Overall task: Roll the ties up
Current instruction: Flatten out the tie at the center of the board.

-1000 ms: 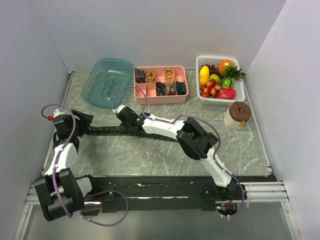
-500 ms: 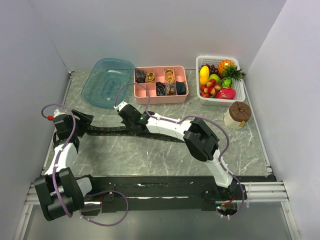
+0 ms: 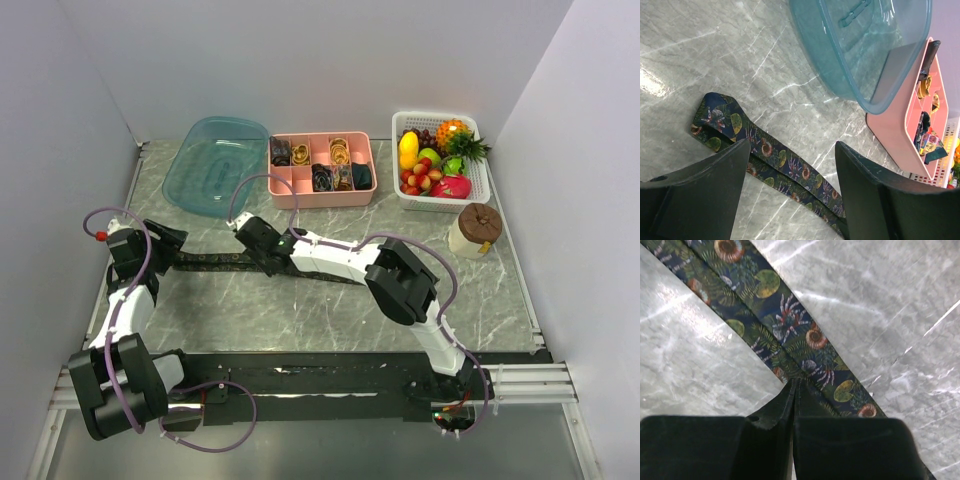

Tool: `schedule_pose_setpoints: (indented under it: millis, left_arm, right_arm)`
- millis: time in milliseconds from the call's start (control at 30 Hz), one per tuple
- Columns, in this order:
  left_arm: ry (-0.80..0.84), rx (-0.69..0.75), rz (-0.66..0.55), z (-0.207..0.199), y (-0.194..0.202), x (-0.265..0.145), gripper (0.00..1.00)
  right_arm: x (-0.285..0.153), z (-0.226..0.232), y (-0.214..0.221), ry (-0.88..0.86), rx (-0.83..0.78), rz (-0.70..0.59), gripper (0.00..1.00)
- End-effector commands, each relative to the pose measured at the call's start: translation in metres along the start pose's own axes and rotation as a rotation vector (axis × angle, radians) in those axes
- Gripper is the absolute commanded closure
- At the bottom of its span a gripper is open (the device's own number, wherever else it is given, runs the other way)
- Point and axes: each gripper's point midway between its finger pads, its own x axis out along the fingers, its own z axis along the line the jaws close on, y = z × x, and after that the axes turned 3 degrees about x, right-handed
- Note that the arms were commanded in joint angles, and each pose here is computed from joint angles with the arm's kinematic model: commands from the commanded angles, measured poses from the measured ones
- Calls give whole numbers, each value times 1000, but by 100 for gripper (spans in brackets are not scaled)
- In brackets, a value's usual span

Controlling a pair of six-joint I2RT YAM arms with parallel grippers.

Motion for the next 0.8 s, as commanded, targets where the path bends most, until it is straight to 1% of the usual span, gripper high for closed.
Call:
schedule_pose_setpoints:
  millis: [0, 200, 233, 300, 333, 400, 433, 500, 533, 633, 767]
  left_arm:
    - [34, 29, -27, -10, -10, 0, 25]
    - [74, 32, -15, -14, -5, 3, 26]
    - [79, 34, 1, -15, -1, 6, 30]
    - [88, 38, 7, -18, 1, 11, 33]
    - [85, 44, 32, -18, 8, 17, 39]
    - [83, 39, 49, -20, 13, 23, 48]
    - [80, 37, 65, -19, 18, 28, 64]
    - [79, 13, 75, -18, 21, 33, 79]
    - [74, 6, 79, -15, 23, 38, 89]
    - [61, -10, 98, -10, 27, 46, 99]
    - [38, -24, 115, -2, 35, 49, 99]
  right_arm:
    - [-4, -1, 2, 17, 12, 5, 100]
    - [-17, -1, -8, -4, 50, -44, 100]
    - [-18, -1, -9, -9, 54, -45, 100]
    - [-17, 1, -11, -19, 62, -45, 100]
    - [-17, 1, -11, -19, 64, -42, 100]
    - [-15, 1, -8, -20, 67, -29, 100]
    - [-15, 1, -8, -22, 70, -30, 100]
    - [-15, 2, -6, -31, 80, -30, 100]
    - [-16, 2, -7, -33, 81, -31, 100]
    - [-19, 5, -6, -51, 83, -32, 100]
    - [-22, 4, -4, -59, 92, -32, 100]
